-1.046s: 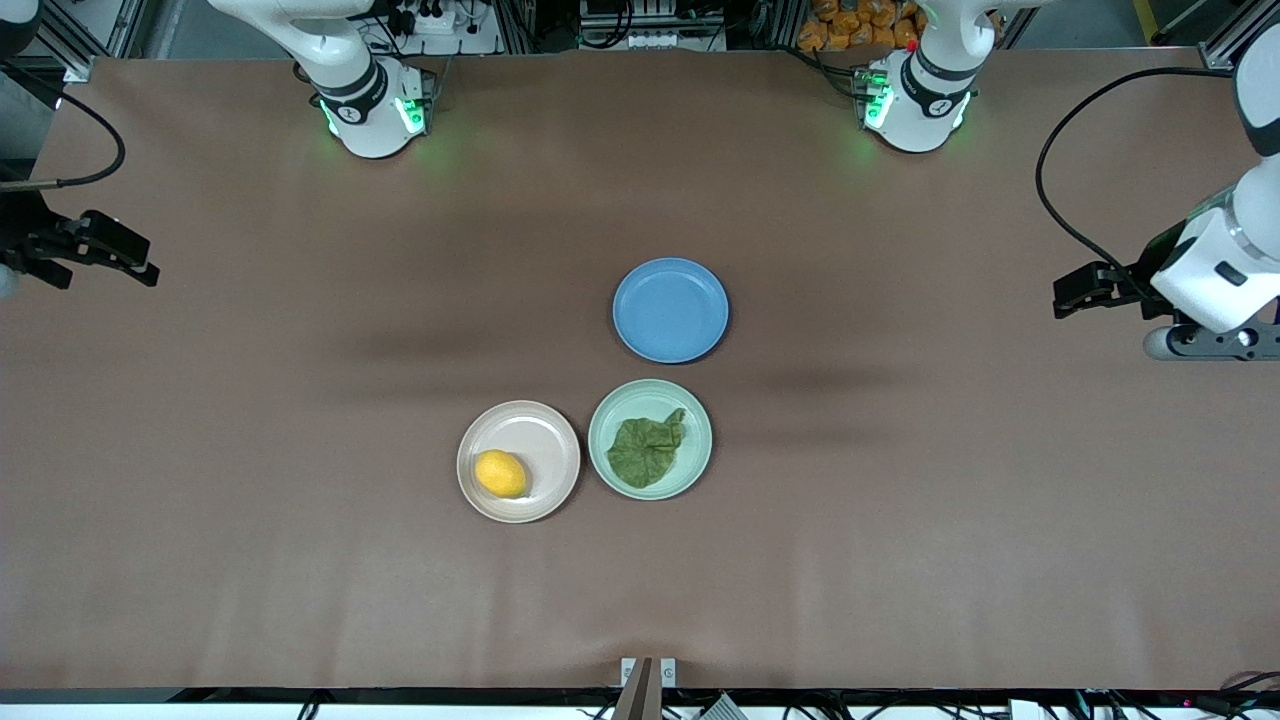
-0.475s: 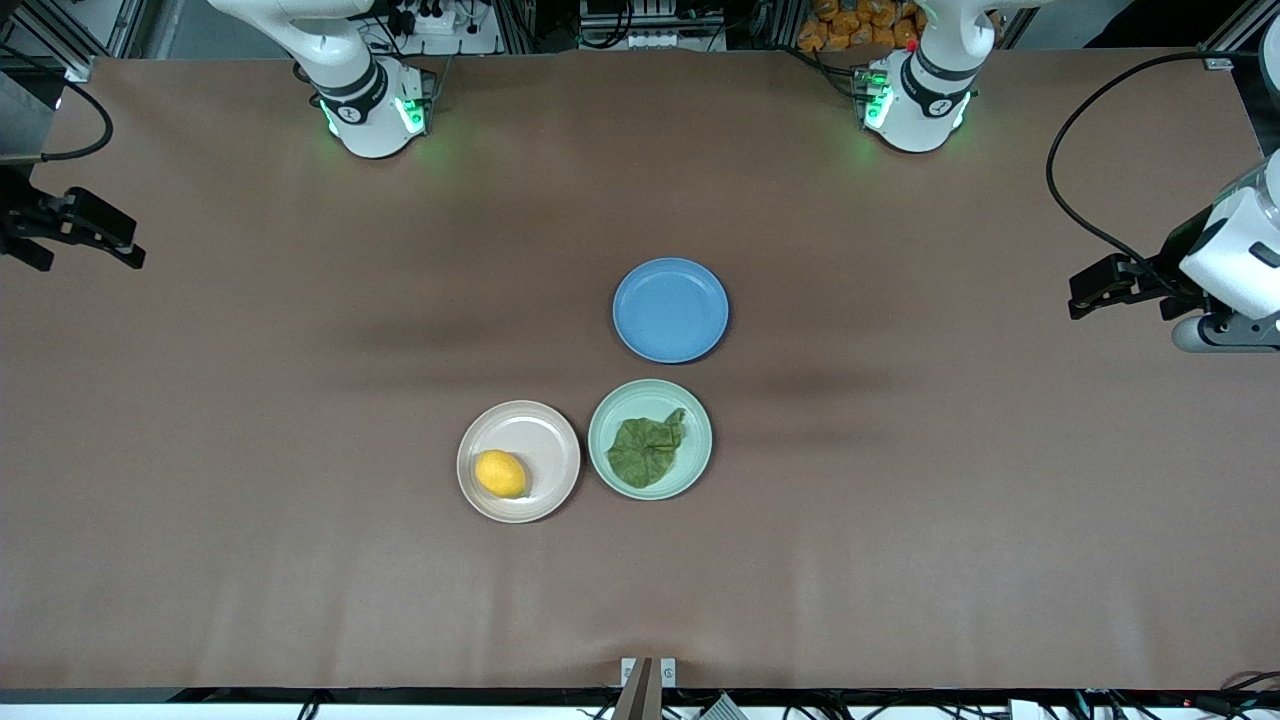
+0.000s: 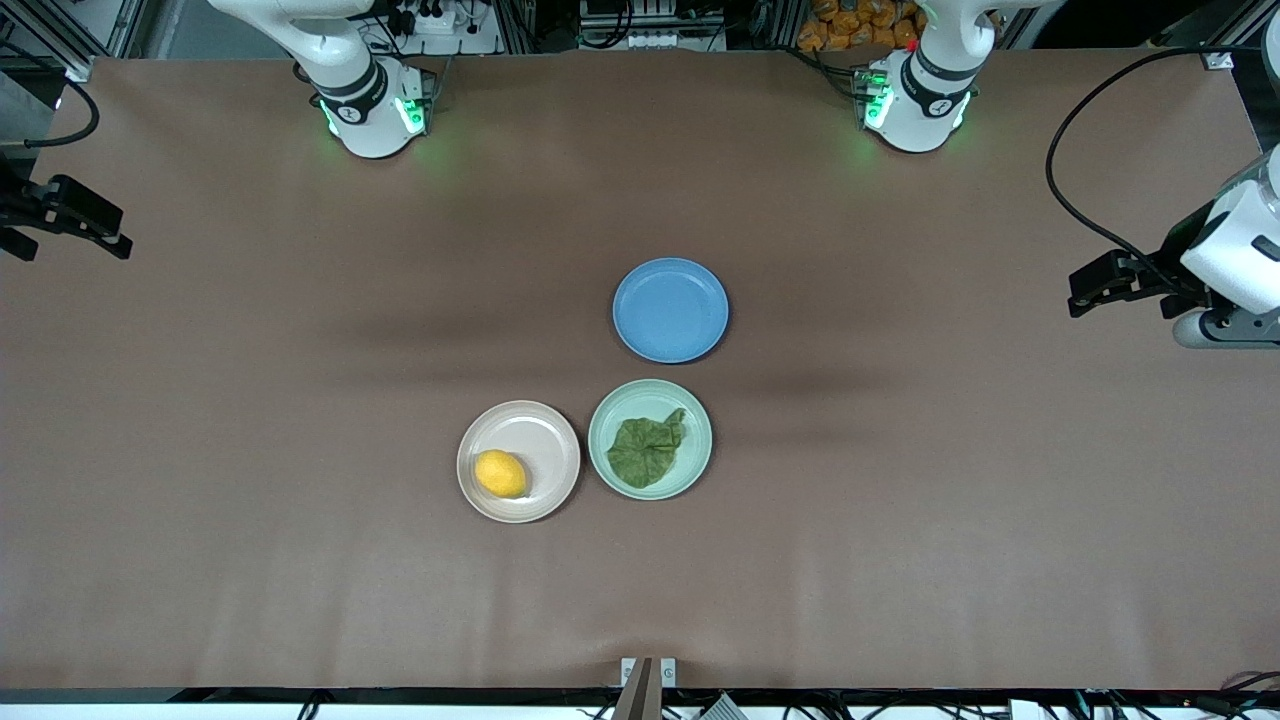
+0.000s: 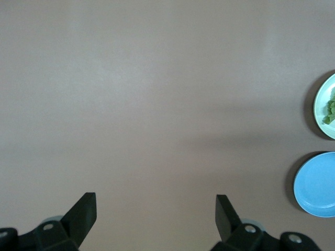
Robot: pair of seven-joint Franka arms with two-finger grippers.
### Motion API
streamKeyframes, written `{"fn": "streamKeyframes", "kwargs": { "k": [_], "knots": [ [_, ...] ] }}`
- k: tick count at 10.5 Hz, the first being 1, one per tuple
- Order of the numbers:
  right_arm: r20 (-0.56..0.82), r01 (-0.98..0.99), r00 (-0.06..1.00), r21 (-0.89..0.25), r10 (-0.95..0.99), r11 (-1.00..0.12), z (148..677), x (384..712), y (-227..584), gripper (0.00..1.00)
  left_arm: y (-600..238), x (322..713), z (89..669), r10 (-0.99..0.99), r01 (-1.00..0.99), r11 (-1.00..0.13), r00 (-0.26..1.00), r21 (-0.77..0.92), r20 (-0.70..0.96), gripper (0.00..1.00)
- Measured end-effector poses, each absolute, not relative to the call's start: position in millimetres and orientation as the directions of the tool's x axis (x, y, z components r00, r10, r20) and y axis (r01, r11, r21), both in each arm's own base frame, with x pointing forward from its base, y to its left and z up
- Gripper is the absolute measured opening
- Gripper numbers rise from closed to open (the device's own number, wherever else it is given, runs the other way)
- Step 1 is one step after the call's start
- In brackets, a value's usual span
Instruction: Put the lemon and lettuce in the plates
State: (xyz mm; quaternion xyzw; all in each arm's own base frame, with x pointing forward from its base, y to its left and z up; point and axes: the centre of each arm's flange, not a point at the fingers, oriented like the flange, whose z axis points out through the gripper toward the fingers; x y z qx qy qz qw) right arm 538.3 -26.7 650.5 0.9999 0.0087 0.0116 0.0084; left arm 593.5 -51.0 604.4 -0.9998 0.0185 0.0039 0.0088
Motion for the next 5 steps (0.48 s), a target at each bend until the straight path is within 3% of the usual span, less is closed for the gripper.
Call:
{"fn": "streamKeyframes", "kwargs": {
  "k": [5],
  "knots": [
    [-0.041, 0.017, 0.999, 0.013, 0.017, -1.000, 646.2, 531.4, -23.3, 1.00, -72.4, 590.6, 606.4, -0.048, -0.049, -0.999, 0.999, -0.015, -0.010, 1.00]
  ]
}}
